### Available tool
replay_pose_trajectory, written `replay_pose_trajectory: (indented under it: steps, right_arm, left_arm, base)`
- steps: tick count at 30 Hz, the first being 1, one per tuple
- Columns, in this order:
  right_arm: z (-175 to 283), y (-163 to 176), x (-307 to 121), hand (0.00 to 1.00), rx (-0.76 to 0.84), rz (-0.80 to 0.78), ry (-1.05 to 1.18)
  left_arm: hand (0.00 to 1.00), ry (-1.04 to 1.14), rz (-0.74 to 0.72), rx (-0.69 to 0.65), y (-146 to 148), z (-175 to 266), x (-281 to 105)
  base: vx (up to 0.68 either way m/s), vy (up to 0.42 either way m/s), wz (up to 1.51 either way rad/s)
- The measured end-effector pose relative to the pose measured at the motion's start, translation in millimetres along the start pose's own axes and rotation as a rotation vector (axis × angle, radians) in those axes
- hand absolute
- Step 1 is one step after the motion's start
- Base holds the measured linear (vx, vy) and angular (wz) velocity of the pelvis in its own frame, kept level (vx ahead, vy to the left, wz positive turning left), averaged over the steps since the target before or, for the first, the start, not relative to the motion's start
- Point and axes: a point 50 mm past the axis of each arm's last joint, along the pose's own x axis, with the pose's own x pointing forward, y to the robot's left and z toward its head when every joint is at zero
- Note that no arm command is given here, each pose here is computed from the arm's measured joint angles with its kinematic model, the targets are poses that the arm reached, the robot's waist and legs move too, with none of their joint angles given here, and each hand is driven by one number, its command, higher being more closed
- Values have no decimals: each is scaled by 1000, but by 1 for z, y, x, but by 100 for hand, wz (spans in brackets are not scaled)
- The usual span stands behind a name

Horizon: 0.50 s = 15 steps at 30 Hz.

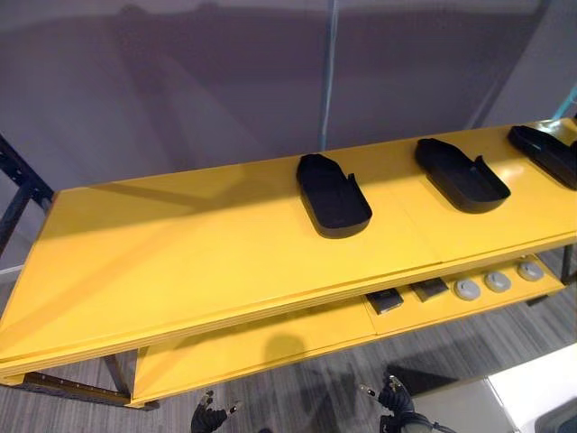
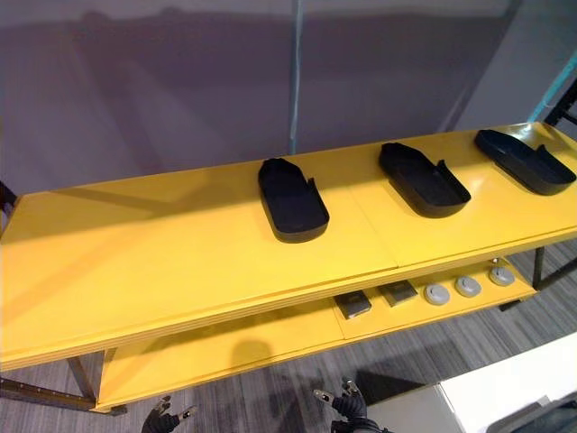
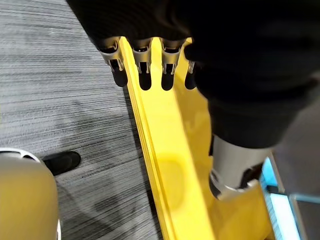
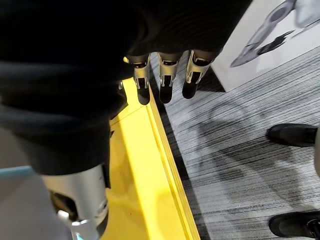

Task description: Walk over and take plastic housings, then place them on the shelf

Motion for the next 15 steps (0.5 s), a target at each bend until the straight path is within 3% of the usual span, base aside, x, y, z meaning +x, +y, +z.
replay_pose_trajectory:
  steps: [7,15]
  right_arm:
    - [7,-6,3,0,-38,-15,-8]
    - [40,4,11,0,-81,11,-107]
  left_arm:
    - [0,-33,-5,-4,-3,14,6]
    - [0,-134,-14,-32,-11,56,18]
  base:
    - [-27,49,-32]
    - [-121,90,-81]
